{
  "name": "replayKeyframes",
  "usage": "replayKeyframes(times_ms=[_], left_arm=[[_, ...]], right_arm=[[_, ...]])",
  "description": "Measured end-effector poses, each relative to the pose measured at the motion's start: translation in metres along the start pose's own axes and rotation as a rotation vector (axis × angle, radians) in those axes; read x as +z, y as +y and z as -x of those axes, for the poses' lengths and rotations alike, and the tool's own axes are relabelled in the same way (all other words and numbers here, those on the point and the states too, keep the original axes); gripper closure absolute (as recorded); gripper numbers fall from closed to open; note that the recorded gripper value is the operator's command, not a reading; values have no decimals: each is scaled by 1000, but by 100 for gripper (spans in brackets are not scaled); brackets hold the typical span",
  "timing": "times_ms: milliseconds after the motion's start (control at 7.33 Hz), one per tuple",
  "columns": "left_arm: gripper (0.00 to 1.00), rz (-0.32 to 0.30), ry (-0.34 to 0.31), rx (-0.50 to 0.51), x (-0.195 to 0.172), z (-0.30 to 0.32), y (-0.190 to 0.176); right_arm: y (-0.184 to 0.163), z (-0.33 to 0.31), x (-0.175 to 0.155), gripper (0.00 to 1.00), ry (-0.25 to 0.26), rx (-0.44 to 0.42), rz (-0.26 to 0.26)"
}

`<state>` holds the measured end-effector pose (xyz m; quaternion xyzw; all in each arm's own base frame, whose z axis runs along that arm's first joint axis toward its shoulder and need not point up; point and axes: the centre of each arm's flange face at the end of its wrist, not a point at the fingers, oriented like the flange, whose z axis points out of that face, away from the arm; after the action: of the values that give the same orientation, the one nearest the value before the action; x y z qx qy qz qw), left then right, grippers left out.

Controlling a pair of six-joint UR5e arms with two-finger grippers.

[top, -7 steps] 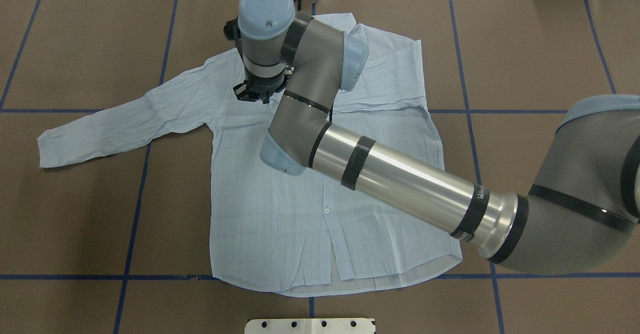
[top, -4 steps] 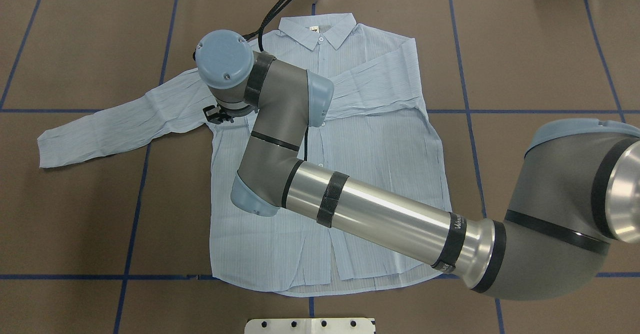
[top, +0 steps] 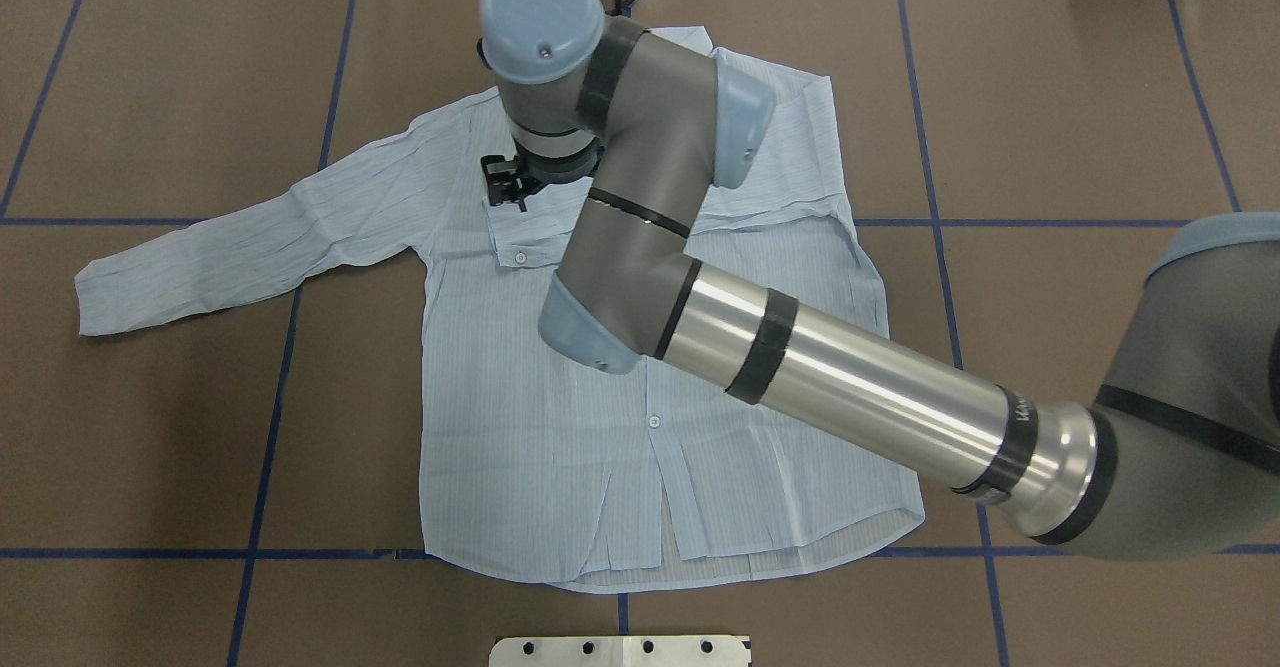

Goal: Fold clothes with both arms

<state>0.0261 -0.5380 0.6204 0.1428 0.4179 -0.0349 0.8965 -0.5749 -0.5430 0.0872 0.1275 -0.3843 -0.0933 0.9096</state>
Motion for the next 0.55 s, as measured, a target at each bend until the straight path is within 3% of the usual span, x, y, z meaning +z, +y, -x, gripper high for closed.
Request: replayKeyframes(times_ms=[273,546], left_arm=[[1,-39,36,-95,39,-38,43],[3,-48,47,-162,63,-63,85]], right_arm=[[29,-99,-10,0,6,35,47],[53,-171,-35,0,47,31,110]])
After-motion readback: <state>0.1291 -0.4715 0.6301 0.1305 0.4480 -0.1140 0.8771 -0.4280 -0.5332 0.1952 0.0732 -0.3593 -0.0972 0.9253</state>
